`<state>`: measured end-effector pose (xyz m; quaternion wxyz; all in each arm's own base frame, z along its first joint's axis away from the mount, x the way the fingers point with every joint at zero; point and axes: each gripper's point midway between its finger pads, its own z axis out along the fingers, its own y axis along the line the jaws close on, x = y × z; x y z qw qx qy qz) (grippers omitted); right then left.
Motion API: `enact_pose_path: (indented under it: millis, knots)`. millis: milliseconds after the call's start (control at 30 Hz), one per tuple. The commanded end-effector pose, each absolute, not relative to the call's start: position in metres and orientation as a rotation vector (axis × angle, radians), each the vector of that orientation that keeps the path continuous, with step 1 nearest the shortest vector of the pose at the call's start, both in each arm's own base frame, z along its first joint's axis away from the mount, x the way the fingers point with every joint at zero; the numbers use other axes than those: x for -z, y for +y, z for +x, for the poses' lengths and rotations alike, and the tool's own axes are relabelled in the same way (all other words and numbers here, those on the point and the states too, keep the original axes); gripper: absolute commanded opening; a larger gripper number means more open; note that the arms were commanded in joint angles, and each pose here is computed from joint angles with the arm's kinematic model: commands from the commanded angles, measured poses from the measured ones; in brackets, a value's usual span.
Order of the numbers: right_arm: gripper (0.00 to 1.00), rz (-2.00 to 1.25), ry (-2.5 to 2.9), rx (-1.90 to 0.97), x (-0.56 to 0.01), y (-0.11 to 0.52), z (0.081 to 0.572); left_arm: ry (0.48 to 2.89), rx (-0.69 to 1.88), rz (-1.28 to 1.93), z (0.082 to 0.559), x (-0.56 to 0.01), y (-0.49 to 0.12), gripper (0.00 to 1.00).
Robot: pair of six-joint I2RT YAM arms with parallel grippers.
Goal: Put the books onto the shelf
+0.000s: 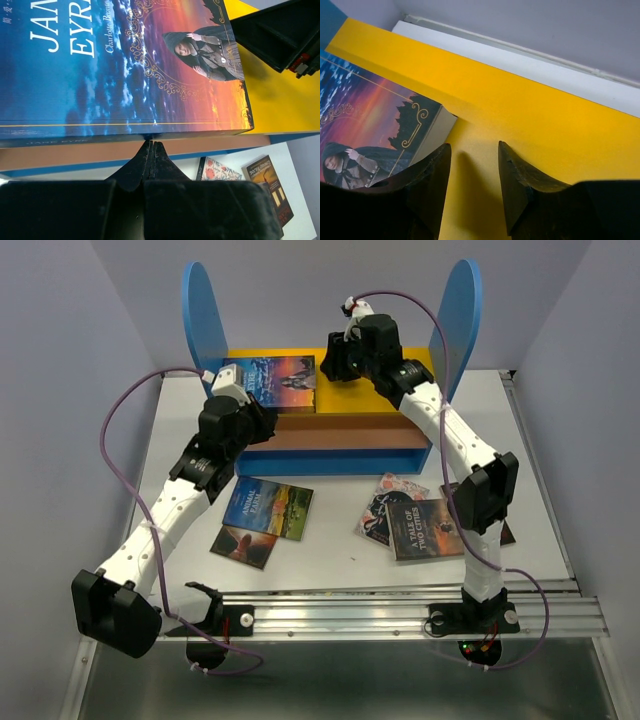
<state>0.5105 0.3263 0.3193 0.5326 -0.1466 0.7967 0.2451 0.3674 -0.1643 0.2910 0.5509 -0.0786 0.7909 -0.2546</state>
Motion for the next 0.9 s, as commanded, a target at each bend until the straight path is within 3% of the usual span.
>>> enact_pose_path:
  millis: [0, 367, 567, 600, 667, 700, 733, 767, 800, 833, 867]
  knots:
    - [0.50, -0.252, 1.799, -0.506, -0.372, 0.301, 0.502, 1.756, 0.604, -0.164, 0.372, -0.333, -0.158, 0.00]
    - [0.51, -0.272, 1.721, -0.543, -0.417, 0.286, 0.467, 1.758, 0.592, -0.170, 0.364, -0.336, -0.150, 0.00]
    - [0.56, -0.390, 1.669, -0.680, -0.445, 0.284, 0.411, 1.784, 0.781, -0.073, 0.329, -0.332, -0.173, 0.00]
    - [0.59, -0.400, 1.728, -0.700, -0.421, 0.283, 0.401, 1.812, 0.797, -0.074, 0.321, -0.321, -0.174, 0.00]
    - [0.64, -0.390, 1.716, -0.719, -0.427, 0.266, 0.369, 1.799, 0.850, -0.064, 0.302, -0.323, -0.174, 0.14]
    - [0.67, -0.360, 1.736, -0.733, -0.419, 0.260, 0.359, 1.800, 0.858, -0.062, 0.296, -0.320, -0.173, 0.26]
    - [0.77, -0.344, 1.815, -0.729, -0.379, 0.255, 0.351, 1.822, 0.845, -0.080, 0.286, -0.309, -0.167, 0.65]
    - [0.87, -0.319, 1.833, -0.736, -0.370, 0.248, 0.340, 1.836, 0.834, -0.093, 0.282, -0.303, -0.164, 0.91]
    - [1.00, -0.269, 1.873, -0.758, -0.350, 0.236, 0.319, 1.870, 0.812, -0.124, 0.274, -0.290, -0.158, 0.99]
    - [1.00, -0.240, 1.835, -0.780, -0.367, 0.231, 0.311, 1.888, 0.809, -0.129, 0.270, -0.283, -0.156, 0.99]
    - [1.00, -0.214, 1.905, -0.775, -0.333, 0.225, 0.301, 1.905, 0.813, -0.132, 0.266, -0.277, -0.156, 0.99]
